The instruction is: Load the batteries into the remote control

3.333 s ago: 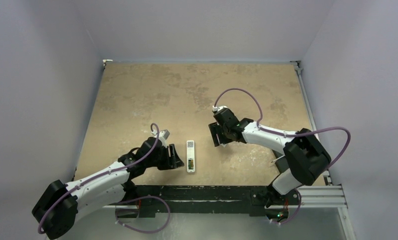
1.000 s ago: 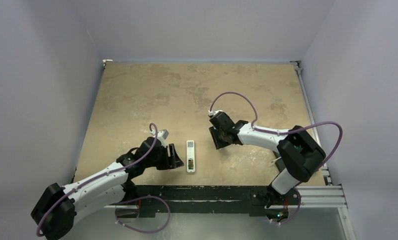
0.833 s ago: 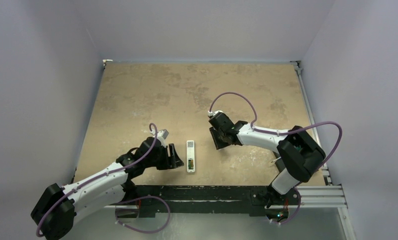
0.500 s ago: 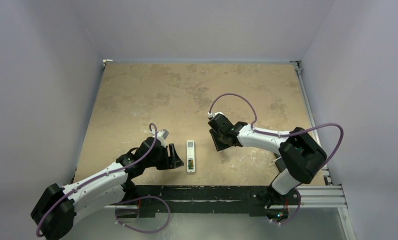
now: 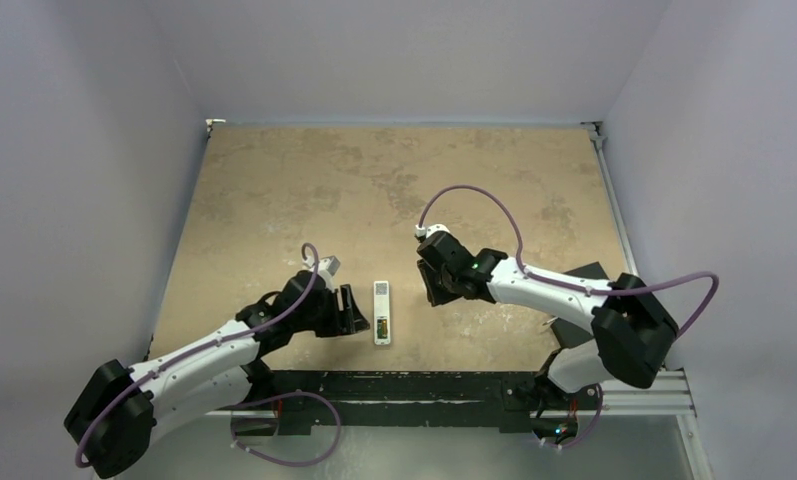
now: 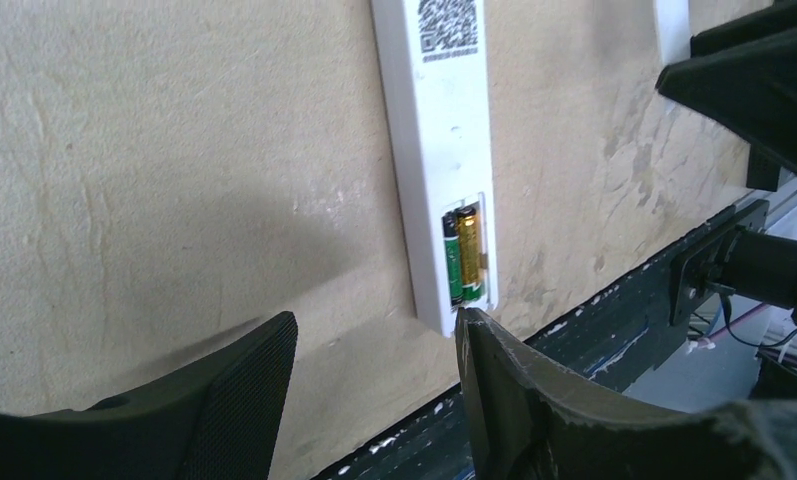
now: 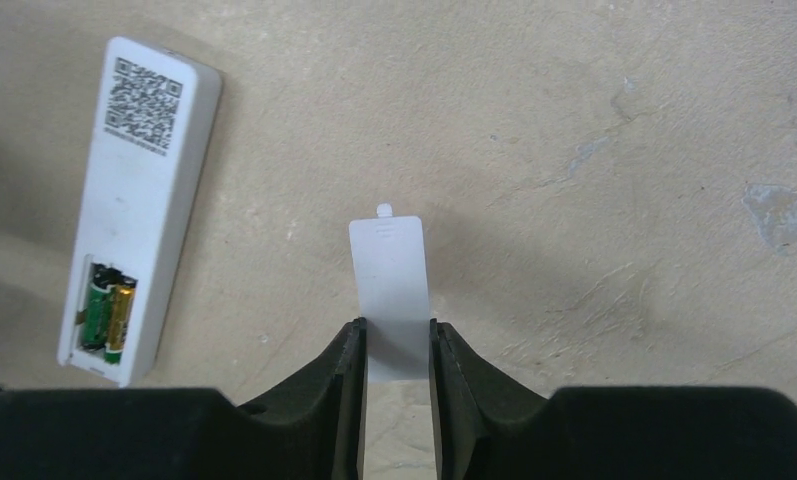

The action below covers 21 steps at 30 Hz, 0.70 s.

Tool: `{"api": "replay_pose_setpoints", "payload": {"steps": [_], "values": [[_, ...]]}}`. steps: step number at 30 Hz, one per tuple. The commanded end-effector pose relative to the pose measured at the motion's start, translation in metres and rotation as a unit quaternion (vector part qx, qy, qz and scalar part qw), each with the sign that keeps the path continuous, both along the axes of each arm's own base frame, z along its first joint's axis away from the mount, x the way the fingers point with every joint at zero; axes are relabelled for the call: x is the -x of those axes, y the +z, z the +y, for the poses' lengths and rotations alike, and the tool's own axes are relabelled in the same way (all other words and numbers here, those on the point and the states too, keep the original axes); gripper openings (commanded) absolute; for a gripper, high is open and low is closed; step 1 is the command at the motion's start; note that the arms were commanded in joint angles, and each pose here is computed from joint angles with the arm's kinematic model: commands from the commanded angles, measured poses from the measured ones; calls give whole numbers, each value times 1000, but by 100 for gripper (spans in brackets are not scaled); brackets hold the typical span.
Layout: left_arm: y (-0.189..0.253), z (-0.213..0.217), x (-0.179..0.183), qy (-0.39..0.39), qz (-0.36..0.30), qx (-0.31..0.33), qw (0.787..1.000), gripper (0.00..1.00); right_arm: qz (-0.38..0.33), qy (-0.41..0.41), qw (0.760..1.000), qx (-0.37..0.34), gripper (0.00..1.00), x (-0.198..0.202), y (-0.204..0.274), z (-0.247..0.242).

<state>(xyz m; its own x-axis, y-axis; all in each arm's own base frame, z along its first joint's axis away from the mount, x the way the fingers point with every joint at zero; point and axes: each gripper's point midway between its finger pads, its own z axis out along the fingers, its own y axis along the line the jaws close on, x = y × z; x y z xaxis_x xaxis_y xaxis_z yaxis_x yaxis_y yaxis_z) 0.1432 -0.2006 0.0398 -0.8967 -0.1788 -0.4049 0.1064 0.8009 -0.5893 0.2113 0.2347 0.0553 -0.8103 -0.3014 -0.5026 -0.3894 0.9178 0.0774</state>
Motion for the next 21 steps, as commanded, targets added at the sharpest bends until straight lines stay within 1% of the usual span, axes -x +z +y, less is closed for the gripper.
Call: {"api": "replay_pose_setpoints", "payload": {"steps": [1, 5, 11, 18, 19, 21], "values": [[27, -14, -19, -6, -40, 14, 999, 59, -5, -4, 1000, -22, 21, 11, 11, 3], [31, -19, -22, -8, -42, 21, 999, 59, -9, 1, 999, -39, 21, 19, 18, 6], [26, -26, -17, -13, -23, 43, 999, 57, -13, 8, 998, -61, 21, 25, 26, 11], [13, -34, -5, -21, 5, 60, 998, 57, -17, 16, 997, -70, 21, 29, 29, 16], [16, -39, -6, -24, -1, 70, 997, 57, -17, 17, 997, -70, 21, 29, 29, 16], [14, -41, -5, -26, 1, 67, 997, 57, -16, 17, 997, -69, 21, 30, 27, 15]]}}
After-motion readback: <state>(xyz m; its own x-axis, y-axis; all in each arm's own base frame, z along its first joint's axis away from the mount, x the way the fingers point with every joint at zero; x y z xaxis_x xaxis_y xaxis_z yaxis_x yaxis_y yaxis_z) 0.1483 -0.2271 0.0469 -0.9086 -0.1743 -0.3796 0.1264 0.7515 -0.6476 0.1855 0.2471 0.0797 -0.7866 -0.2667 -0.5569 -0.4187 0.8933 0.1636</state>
